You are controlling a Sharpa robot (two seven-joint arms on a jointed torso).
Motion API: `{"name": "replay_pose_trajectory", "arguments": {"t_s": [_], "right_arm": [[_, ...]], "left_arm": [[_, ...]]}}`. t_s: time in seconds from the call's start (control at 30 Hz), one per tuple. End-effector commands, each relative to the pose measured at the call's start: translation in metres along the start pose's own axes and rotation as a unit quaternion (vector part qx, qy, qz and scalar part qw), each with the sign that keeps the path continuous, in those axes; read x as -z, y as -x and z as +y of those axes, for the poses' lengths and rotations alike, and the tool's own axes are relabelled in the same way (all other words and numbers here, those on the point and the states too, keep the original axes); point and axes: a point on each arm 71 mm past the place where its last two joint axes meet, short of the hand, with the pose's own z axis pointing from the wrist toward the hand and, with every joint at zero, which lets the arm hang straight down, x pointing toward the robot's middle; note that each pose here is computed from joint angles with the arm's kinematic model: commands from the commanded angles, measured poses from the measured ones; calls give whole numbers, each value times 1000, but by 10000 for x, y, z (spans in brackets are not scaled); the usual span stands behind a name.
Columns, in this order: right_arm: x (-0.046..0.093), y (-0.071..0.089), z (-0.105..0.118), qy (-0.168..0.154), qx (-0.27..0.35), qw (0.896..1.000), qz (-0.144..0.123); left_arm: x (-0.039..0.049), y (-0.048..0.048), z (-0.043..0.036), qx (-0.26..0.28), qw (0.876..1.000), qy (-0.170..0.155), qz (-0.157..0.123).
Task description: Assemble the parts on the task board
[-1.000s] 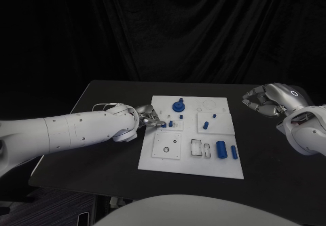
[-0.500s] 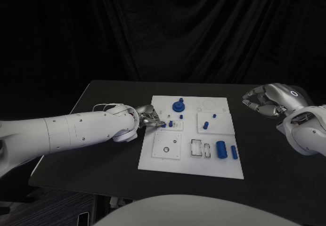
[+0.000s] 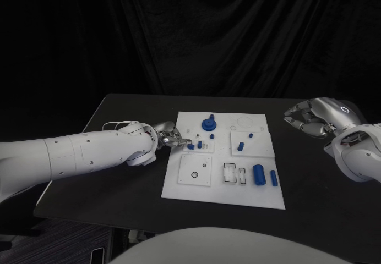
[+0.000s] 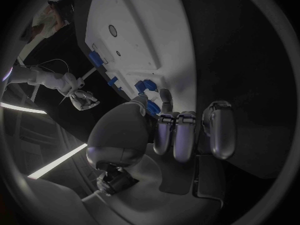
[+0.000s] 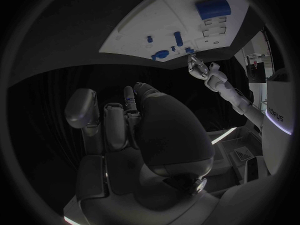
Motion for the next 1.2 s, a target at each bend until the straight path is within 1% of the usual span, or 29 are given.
{"name": "replay_pose_trajectory", "arguments": {"t_s": [0.03,0.13,0.27,0.5,0.6,0.9,1.2], "right_arm": [[11,-6,-14,-8,1,1000,-1],[15,-13,-15,-8,1,1000,0],[20,-20,-17,-9,0,1000,2],[26,-24,-22,-10,0,1000,3],[27,-24,-22,-10,0,1000,3],[25,-27,-20,-11,0,1000,4],[25,-32,-22,-12,0,1000,5]], "left_arm": [[8,10,2,6,1000,-5,-9],[8,10,21,5,1000,1,-5],[-1,1,27,3,1000,6,2],[-34,-45,30,-7,999,19,33],[-46,-57,26,-10,999,20,42],[-80,-72,24,-16,998,25,55],[-93,-86,-3,-17,998,18,60]]}}
